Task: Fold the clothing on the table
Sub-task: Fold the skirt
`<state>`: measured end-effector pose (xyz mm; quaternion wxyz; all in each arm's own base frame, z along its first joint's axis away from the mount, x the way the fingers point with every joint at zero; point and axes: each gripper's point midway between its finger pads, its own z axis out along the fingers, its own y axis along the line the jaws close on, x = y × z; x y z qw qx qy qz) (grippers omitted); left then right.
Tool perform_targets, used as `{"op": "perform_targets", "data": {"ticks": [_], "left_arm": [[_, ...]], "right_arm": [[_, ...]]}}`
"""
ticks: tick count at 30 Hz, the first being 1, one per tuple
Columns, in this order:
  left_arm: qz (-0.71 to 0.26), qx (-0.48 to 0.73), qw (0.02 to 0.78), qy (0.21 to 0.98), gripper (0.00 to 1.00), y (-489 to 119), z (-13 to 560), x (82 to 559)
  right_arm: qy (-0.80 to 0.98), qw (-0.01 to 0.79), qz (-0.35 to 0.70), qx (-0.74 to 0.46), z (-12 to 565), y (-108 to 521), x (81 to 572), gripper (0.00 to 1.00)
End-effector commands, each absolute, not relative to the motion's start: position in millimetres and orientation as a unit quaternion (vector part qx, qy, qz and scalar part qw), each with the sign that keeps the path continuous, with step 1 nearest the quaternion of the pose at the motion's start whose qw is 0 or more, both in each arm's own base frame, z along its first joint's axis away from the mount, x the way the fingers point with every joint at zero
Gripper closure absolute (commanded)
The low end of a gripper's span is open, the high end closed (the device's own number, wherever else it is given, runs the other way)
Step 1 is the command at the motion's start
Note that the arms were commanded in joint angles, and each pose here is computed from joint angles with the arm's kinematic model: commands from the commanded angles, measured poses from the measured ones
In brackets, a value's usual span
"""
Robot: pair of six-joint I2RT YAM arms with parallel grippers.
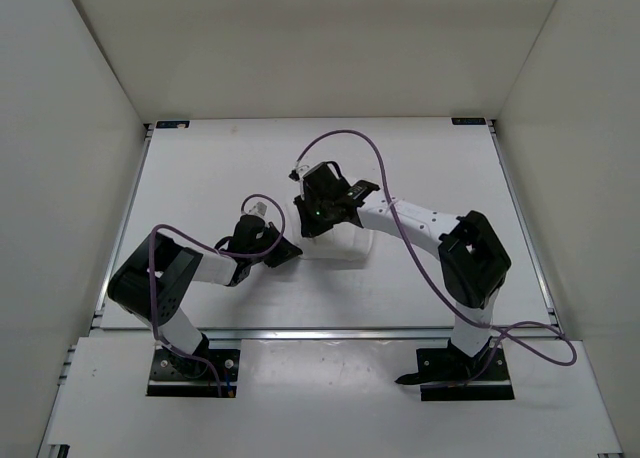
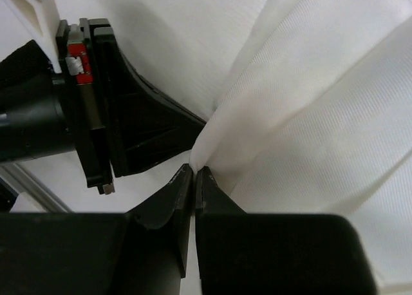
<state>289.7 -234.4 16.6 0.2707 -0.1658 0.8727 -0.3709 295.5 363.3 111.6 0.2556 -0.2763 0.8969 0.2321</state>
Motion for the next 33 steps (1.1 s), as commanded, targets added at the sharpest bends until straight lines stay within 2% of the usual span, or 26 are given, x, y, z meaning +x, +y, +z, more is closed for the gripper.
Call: {"op": "perform_targets", "data": {"ticks": [1, 9, 12, 15, 21, 24, 26, 28, 33], "left_arm": [[-0.360, -0.165, 0.262, 0.880, 1.00, -231.5, 8.4, 281.2], [-0.361, -0.156, 0.256, 0.883, 0.97, -229.6, 4.4, 275.1], [-0.372, -0.153, 0.253, 0.880, 0.89, -230.5, 5.0, 272.9], [-0.374, -0.151, 0.255, 0.879, 0.77, -230.1, 5.9, 272.4], [-0.389, -0.152, 0.253, 0.873, 0.57, -225.9, 13.9, 268.5], [-0.398, -0.158, 0.267, 0.863, 0.52, -221.8, 30.4, 270.3], [-0.393, -0.167, 0.272, 0.862, 0.50, -215.0, 33.5, 270.4], [-0.393, -0.164, 0.276, 0.862, 0.50, -213.9, 38.6, 268.5], [-0.378, -0.158, 0.287, 0.866, 0.51, -209.0, 40.5, 269.7]], "right_arm": [[0.880, 0.250, 0.285, -0.288, 120.4, 386.9, 289.7, 1.00], [0.877, 0.194, 0.337, -0.282, 98.0, 392.1, 284.2, 1.00], [0.871, 0.186, 0.352, -0.287, 97.0, 393.0, 283.7, 0.88], [0.862, 0.216, 0.350, -0.297, 112.3, 392.9, 284.0, 0.67], [0.838, 0.316, 0.354, -0.270, 172.9, 369.0, 297.6, 0.54], [0.829, 0.341, 0.371, -0.243, 192.3, 345.7, 304.7, 0.53], [0.829, 0.338, 0.385, -0.225, 191.0, 328.3, 307.8, 0.57], [0.831, 0.335, 0.386, -0.221, 183.1, 318.2, 308.1, 0.62], [0.845, 0.325, 0.368, -0.210, 155.7, 299.2, 303.4, 0.64]]}}
